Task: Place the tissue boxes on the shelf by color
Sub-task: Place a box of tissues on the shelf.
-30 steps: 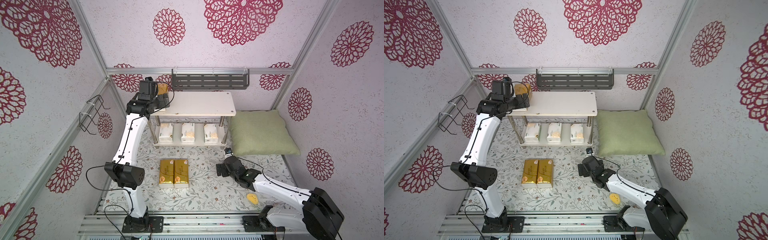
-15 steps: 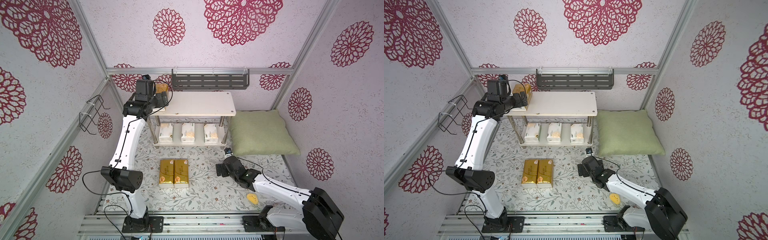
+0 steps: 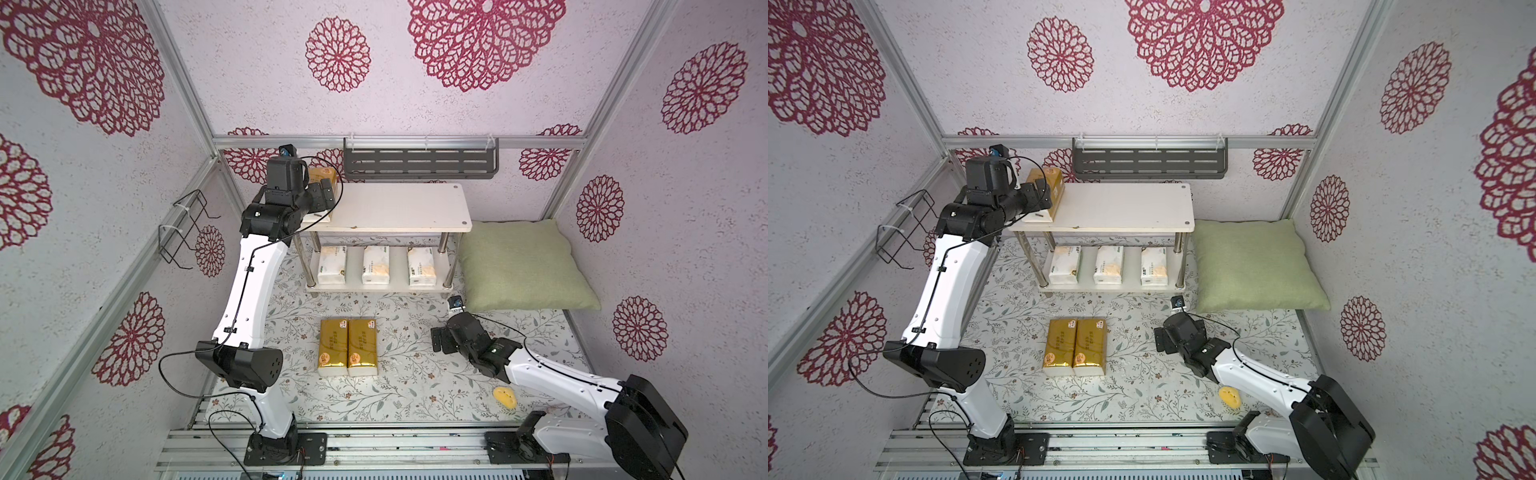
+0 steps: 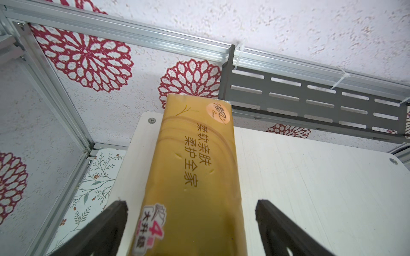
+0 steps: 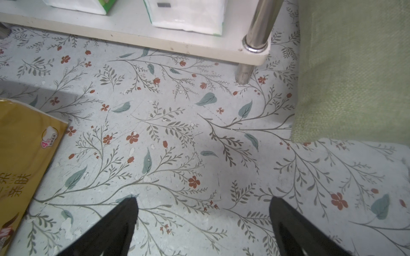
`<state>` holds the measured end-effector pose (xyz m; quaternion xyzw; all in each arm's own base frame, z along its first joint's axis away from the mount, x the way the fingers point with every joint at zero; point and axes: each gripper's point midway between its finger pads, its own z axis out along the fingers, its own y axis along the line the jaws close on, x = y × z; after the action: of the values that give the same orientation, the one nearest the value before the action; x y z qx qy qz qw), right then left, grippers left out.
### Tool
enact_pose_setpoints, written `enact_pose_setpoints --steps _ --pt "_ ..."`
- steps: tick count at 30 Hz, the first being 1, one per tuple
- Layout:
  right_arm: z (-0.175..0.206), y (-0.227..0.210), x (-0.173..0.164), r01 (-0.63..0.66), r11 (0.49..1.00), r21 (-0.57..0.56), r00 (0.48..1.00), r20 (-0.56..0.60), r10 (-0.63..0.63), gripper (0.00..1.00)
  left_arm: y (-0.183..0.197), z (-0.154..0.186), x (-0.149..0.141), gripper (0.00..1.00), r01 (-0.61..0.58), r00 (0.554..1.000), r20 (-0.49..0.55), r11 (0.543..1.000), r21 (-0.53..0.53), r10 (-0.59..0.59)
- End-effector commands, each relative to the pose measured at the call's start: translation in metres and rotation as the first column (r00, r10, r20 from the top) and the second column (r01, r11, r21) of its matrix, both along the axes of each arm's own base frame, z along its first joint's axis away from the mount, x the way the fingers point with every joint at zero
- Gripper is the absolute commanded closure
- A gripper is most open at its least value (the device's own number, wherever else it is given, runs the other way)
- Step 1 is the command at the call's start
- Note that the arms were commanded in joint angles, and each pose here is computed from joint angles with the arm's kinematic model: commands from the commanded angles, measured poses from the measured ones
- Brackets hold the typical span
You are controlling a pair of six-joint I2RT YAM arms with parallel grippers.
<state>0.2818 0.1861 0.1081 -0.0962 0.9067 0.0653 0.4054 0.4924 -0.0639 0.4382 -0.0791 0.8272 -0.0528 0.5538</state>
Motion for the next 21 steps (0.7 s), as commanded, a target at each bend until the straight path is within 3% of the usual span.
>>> enact_pose_setpoints --steps 1,8,14,21 --pt "0.0 0.0 0.001 0.019 1.0 0.011 1.0 0.009 -0.019 0.01 0.003 0.031 -0.012 0.03 -0.016 0.996 0.088 1.0 -0.011 0.017" --pt "0.001 -0.001 0.001 0.019 1.0 0.009 1.0 0.01 -0.019 0.01 0.014 0.044 -0.037 0.03 -0.048 0.993 0.111 0.999 -0.004 0.048" --pt "0.001 0.0 0.001 0.015 1.0 0.016 1.0 0.012 -0.015 0.01 0.029 0.03 -0.085 0.03 -0.088 0.992 0.091 0.996 0.001 0.088" --pt "0.001 0.002 0.002 0.01 1.0 0.012 1.0 0.015 -0.01 0.01 0.036 -0.023 -0.144 0.03 -0.101 0.994 -0.035 0.994 -0.039 0.1"
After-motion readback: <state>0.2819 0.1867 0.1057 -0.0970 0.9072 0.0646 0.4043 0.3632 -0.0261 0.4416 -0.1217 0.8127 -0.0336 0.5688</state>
